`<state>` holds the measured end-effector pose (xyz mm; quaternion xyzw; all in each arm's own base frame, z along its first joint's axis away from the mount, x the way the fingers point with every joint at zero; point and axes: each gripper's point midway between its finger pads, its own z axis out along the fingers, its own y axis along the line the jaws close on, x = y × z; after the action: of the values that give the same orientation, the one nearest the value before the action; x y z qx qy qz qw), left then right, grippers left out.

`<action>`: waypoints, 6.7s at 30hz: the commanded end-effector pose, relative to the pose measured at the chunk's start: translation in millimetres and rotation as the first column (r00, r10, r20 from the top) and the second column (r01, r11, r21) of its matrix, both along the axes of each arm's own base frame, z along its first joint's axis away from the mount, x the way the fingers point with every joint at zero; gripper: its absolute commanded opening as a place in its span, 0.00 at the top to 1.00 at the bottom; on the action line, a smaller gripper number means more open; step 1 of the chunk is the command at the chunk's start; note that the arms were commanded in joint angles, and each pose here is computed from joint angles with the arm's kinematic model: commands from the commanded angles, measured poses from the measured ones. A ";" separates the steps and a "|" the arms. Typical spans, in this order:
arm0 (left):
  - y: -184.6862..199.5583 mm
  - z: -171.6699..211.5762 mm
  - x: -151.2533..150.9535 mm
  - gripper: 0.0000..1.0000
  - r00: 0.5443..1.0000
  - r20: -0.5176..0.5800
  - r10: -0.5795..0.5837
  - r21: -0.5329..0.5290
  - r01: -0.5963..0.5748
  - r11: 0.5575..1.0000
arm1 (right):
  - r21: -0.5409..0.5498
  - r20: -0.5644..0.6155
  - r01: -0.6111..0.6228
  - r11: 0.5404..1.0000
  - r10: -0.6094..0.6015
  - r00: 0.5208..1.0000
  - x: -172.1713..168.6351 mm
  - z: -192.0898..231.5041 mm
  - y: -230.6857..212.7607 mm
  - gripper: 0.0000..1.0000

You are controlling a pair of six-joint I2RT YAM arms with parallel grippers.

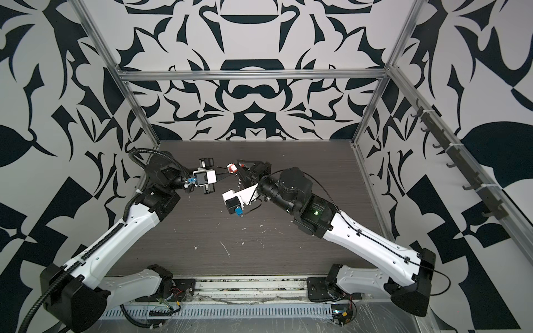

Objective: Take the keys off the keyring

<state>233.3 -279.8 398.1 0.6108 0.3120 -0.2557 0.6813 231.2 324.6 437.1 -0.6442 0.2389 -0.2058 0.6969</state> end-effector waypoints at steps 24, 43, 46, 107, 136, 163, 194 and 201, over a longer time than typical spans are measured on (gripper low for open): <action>-3.9 17.7 19.0 1.00 0.997 0.071 0.024 -0.113 -0.016 0.993 | 0.403 0.022 -0.077 0.912 0.074 0.997 -22.8 127.4 -29.2 0.54; 4.5 -19.7 -12.8 1.00 0.994 0.107 -0.015 -0.039 0.020 0.999 | 0.375 -0.563 -0.067 0.925 0.284 0.776 -10.7 25.6 -40.3 0.63; 4.9 -34.3 -21.9 1.00 0.997 0.079 -0.026 -0.008 0.026 1.000 | 0.367 -0.609 -0.052 0.929 0.282 0.742 -9.3 5.3 -37.5 0.65; 1.2 -88.2 -56.8 1.00 0.999 0.027 -0.043 0.108 0.040 0.993 | 0.106 -0.715 -0.130 0.986 0.167 0.679 -40.5 -118.5 -8.4 0.87; 11.9 -92.0 -42.5 0.86 0.999 0.009 0.040 0.165 -0.041 0.985 | 0.126 -0.446 -0.105 0.986 0.151 0.882 -34.9 -90.5 -16.5 1.00; 29.8 -67.5 -30.8 0.79 0.993 0.074 0.094 0.196 -0.107 0.975 | -0.039 0.121 -0.045 0.998 0.050 0.991 -40.1 -55.3 -1.3 1.00; 43.0 -59.8 -49.2 0.68 0.930 -0.344 0.129 0.135 -0.086 0.987 | -0.081 0.128 0.071 0.994 -0.061 0.990 -9.9 -65.3 2.6 1.00; 35.2 -71.7 -40.3 0.68 0.915 -0.356 0.189 0.148 -0.144 0.978 | -0.071 0.111 0.139 0.988 -0.131 0.985 10.8 -67.4 0.4 1.00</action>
<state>186.8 -242.8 333.2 0.5768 0.4850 -0.2952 0.5873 234.3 330.9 311.1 -0.7106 0.2204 -0.2755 0.6088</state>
